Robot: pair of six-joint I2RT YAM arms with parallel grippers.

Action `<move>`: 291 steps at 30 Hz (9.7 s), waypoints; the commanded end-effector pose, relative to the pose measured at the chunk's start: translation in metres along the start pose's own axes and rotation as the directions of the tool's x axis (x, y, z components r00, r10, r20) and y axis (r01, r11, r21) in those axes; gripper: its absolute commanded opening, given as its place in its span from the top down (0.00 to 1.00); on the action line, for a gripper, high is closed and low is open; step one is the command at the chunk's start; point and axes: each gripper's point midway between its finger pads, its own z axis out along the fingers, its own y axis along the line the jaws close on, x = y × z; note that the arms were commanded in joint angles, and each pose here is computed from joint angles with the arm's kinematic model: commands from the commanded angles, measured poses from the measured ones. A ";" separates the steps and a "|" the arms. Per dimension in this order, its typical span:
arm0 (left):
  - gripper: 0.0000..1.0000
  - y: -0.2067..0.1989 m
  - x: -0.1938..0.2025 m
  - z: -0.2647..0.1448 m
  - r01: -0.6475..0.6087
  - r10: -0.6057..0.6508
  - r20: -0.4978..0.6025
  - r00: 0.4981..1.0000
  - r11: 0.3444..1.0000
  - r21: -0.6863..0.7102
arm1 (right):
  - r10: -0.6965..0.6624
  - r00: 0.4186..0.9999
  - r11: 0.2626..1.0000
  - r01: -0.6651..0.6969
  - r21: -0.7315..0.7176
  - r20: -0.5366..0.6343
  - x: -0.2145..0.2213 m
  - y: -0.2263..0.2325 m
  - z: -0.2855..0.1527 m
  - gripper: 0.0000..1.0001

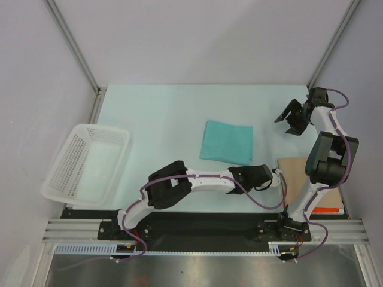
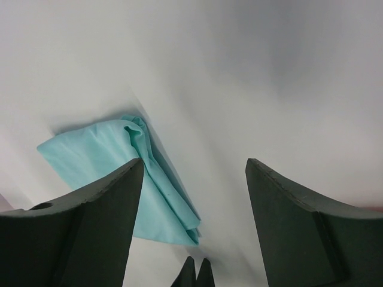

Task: Fold and stack the t-shirts
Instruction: Neatly place the folded tshirt to the corner

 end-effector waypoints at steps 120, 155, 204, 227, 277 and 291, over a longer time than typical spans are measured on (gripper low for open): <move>0.99 0.139 -0.001 -0.055 0.299 -0.291 0.135 0.947 0.953 -0.042 | 0.045 0.918 0.899 -0.209 -0.384 -0.394 0.134 0.099 0.107 0.33; 0.38 0.142 0.097 -0.327 0.810 -0.826 0.253 0.503 0.553 0.195 | 0.007 0.992 0.998 -0.015 0.060 0.129 0.149 0.029 -0.056 1.00; 0.39 0.123 0.122 -0.295 0.742 -0.838 0.235 0.492 0.545 0.390 | 0.352 0.697 0.893 -0.450 -0.002 0.625 0.011 -0.018 -0.233 1.00; 0.39 0.122 0.124 -0.294 0.740 -0.843 0.228 0.488 0.538 0.405 | 0.517 0.593 0.800 -0.591 -0.103 0.617 0.029 -0.059 -0.220 1.00; 0.39 0.121 0.125 -0.287 0.741 -0.856 0.211 0.473 0.516 0.430 | 0.662 0.484 0.695 -0.683 -0.227 0.572 0.019 -0.067 -0.224 1.00; 0.39 0.117 0.126 -0.283 0.740 -0.859 0.198 0.471 0.508 0.441 | 0.651 0.518 0.666 -0.740 -0.091 0.556 0.056 -0.116 -0.212 1.00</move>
